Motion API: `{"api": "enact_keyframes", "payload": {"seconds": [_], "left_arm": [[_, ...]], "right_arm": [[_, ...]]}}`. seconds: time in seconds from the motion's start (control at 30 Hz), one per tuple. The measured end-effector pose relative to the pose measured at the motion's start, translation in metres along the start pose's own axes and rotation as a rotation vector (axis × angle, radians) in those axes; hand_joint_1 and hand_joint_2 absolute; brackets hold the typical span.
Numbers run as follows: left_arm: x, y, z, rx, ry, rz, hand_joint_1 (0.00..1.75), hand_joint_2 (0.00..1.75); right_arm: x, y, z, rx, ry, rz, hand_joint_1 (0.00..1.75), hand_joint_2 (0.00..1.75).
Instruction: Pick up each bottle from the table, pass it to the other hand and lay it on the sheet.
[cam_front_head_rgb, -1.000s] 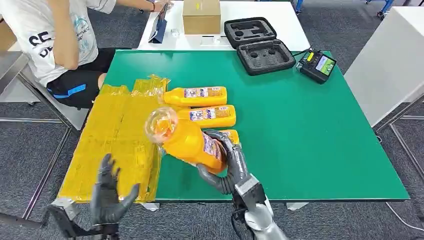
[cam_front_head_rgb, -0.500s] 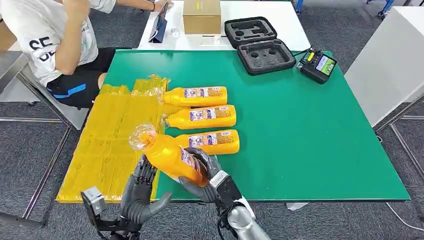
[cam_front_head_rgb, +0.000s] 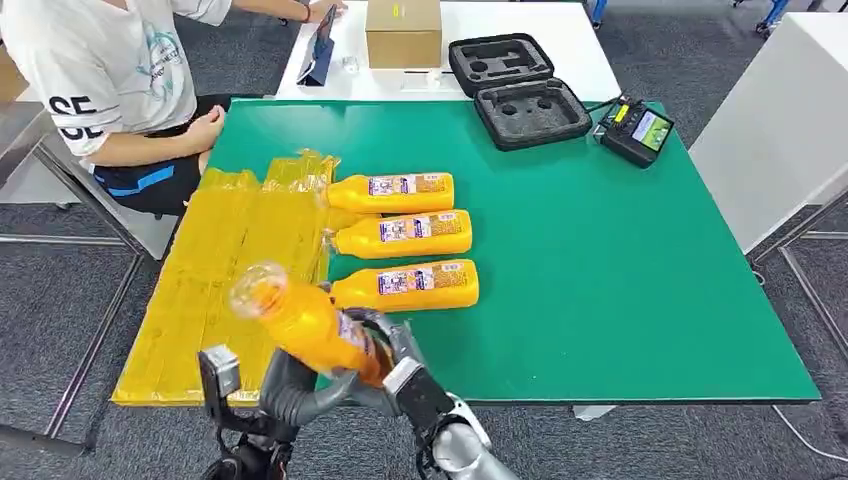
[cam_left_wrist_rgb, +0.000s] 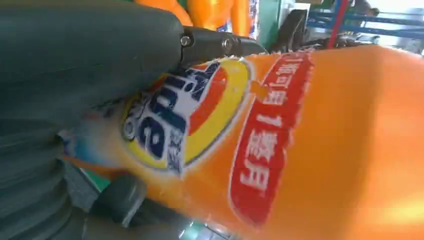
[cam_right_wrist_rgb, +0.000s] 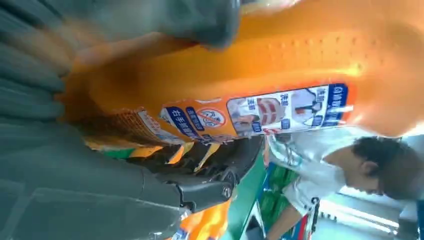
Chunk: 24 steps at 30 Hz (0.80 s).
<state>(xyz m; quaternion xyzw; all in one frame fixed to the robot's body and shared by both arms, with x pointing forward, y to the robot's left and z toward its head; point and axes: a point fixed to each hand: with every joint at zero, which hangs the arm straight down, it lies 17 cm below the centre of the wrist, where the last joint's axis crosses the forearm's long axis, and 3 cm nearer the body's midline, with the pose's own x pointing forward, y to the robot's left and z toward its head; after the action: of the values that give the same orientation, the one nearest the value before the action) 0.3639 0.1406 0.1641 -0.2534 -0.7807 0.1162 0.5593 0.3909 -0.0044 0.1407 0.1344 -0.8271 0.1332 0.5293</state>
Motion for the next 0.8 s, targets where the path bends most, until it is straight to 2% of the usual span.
{"api": "enact_keyframes", "payload": {"seconds": [0.4,0.8], "left_arm": [[-0.002,0.029,0.005,0.080,0.001,0.044,0.00,1.75],[0.012,0.050,0.019,0.148,-0.036,0.086,0.00,1.75]], "right_arm": [[-0.006,0.042,0.003,0.156,0.017,0.062,1.75,1.75],[-0.019,0.054,0.001,0.234,0.042,0.114,1.75,1.75]]}}
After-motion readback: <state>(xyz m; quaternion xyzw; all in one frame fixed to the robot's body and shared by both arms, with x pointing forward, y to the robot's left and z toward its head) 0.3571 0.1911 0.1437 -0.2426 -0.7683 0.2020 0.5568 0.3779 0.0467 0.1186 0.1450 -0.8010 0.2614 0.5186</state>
